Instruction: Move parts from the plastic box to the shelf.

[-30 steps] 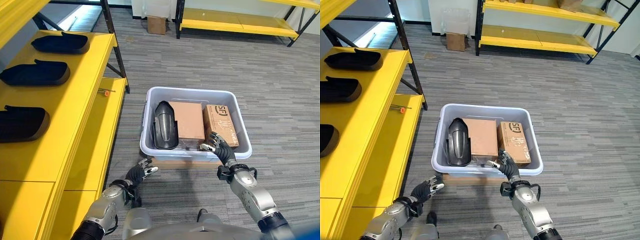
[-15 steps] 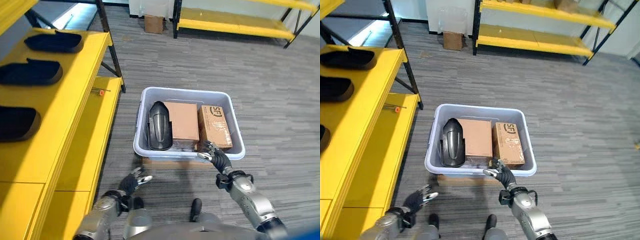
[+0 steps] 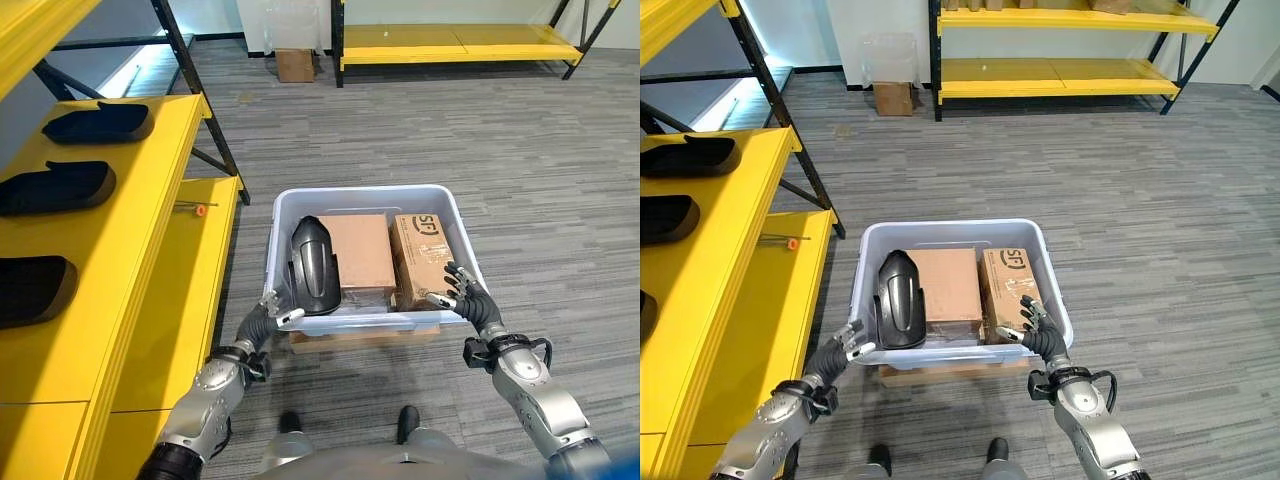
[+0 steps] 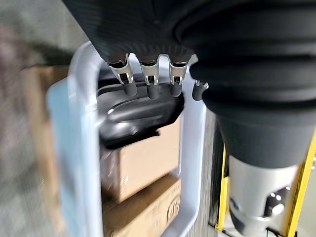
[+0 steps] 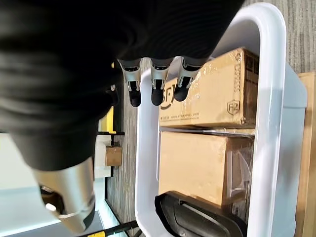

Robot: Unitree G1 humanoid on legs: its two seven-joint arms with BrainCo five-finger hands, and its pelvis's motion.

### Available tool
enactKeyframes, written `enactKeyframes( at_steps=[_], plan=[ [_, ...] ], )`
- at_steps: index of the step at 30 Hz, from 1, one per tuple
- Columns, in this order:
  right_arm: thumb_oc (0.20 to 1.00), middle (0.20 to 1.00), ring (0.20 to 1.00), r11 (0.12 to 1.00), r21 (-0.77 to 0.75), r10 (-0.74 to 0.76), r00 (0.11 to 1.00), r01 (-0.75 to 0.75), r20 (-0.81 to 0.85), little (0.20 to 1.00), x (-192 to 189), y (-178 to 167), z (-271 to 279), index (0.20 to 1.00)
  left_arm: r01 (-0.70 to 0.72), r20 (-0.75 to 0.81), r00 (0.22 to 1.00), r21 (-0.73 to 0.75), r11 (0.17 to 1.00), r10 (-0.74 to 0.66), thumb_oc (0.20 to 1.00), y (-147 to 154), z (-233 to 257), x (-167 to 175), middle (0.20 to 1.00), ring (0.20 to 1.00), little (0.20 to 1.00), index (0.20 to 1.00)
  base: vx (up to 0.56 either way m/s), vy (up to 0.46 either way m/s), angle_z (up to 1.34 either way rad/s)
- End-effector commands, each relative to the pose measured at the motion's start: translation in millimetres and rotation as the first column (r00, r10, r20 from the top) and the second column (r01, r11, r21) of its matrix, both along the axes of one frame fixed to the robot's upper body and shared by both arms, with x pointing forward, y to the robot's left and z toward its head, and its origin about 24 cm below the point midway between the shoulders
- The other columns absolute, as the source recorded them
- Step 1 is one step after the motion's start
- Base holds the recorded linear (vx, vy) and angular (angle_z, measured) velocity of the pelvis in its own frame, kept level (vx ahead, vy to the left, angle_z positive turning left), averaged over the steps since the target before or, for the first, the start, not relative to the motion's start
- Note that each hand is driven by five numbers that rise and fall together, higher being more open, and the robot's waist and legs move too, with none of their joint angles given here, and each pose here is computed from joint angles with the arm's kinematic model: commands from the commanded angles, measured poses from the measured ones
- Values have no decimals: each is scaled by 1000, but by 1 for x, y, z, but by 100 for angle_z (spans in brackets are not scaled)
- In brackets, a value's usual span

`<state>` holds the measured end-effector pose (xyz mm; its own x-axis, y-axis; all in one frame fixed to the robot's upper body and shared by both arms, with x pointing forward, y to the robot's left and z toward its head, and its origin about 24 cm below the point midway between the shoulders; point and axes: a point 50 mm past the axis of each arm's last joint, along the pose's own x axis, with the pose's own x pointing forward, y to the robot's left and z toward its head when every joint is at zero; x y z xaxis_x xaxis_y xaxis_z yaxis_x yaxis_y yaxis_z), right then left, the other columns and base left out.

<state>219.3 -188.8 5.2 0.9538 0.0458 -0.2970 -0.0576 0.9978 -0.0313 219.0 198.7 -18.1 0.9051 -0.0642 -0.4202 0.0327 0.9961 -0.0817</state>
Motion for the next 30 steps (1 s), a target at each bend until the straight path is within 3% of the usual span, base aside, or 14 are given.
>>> enactKeyframes(
  at_steps=[1,8,18,21,22,25,27,30],
  plan=[
    [1000,1000,1000,1000,-14,21,976,-19,219,1000,17,7,37,1000,-144,142,981,88,986,131,1000,7,29,29,1000,1000,1000,1000,-22,-3,-10],
    [1000,1000,1000,997,-50,69,941,-55,331,1000,39,18,63,1000,-286,228,940,120,951,254,1000,-1,56,73,1000,1000,1000,1000,-135,-10,-15],
    [1000,1000,1000,982,-152,167,882,-111,440,1000,64,31,98,1000,-463,422,821,101,880,384,1000,-19,107,125,1000,1000,1000,1000,-131,20,-16],
    [1000,1000,1000,981,-161,168,871,-104,462,1000,70,32,108,1000,-584,423,753,78,808,503,1000,-14,115,133,1000,1000,1000,1000,-80,16,-9],
    [1000,1000,1000,982,-159,167,863,-101,476,1000,73,34,113,1000,-658,420,698,54,752,580,1000,-7,120,138,1000,1000,1000,1000,-70,-15,-13],
    [1000,1000,1000,982,-158,168,860,-103,482,1000,73,36,116,1000,-698,407,663,29,716,629,1000,-3,124,142,1000,1000,1000,1000,-44,-30,-6],
    [1000,1000,1000,982,-158,168,855,-103,490,1000,75,38,119,1000,-776,474,589,106,622,654,1000,5,131,141,1000,1000,1000,1000,-45,-42,-3],
    [1000,1000,1000,982,-152,172,856,-110,488,1000,78,41,122,1000,-819,481,537,99,566,693,1000,15,144,146,1000,1000,1000,1000,-33,-44,-2]
  ],
)
